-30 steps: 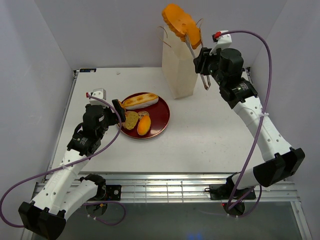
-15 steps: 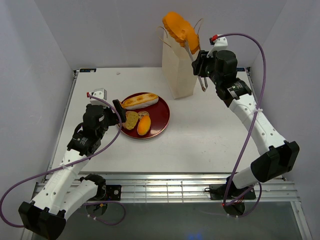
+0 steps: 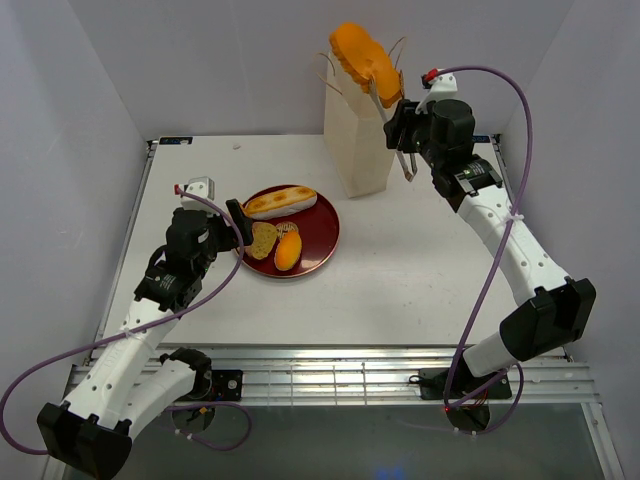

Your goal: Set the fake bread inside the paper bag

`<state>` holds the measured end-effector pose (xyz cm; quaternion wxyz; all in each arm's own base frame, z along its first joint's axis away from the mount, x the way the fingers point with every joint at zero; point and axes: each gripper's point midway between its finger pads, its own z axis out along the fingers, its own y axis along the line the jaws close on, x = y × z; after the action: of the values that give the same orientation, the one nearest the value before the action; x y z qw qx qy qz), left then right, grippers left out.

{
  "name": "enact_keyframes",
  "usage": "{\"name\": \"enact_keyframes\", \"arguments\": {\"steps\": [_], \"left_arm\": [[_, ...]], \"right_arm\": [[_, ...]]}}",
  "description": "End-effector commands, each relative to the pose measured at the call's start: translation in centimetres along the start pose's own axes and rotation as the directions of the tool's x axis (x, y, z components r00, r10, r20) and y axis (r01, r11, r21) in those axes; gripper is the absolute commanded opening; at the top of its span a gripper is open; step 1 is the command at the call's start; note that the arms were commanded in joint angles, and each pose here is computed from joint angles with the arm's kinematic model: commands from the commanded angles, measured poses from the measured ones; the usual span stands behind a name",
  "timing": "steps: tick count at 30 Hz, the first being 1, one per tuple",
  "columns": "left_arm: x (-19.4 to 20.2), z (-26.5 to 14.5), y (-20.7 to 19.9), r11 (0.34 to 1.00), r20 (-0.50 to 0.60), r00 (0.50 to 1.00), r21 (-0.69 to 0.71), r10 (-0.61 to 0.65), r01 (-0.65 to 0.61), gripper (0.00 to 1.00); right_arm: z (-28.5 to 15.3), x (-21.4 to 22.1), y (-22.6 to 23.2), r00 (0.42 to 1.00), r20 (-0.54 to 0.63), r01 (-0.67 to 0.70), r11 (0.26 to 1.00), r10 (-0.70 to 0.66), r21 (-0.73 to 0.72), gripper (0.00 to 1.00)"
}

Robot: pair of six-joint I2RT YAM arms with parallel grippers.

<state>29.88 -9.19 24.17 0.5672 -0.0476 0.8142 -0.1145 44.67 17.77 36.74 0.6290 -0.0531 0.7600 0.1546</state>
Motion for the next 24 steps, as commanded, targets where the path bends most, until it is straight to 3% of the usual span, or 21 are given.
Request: {"name": "enact_keyframes", "arguments": {"steps": [1,10,24], "left_arm": [[-0.2,0.1,-0.3,1.0,0.007,1.0,0.011,-0.003,0.003,0.97],[-0.1,0.2,-0.2,1.0,0.005,1.0,0.007,0.0,0.0,0.97],[0.0,0.3,-0.1,1.0,0.0,1.0,0.004,0.001,-0.001,0.97]], "right_arm": [[-0.2,-3.2,0.4,0.993,0.119,-0.019,0.999,0.022,-0.029,0.57],[-0.2,-3.2,0.6,0.993,0.116,-0.016,0.998,0.022,-0.056,0.64],[-1.1,-4.3,0.9,0.99,0.136,-0.01,0.997,0.021,-0.08,0.65]]}}
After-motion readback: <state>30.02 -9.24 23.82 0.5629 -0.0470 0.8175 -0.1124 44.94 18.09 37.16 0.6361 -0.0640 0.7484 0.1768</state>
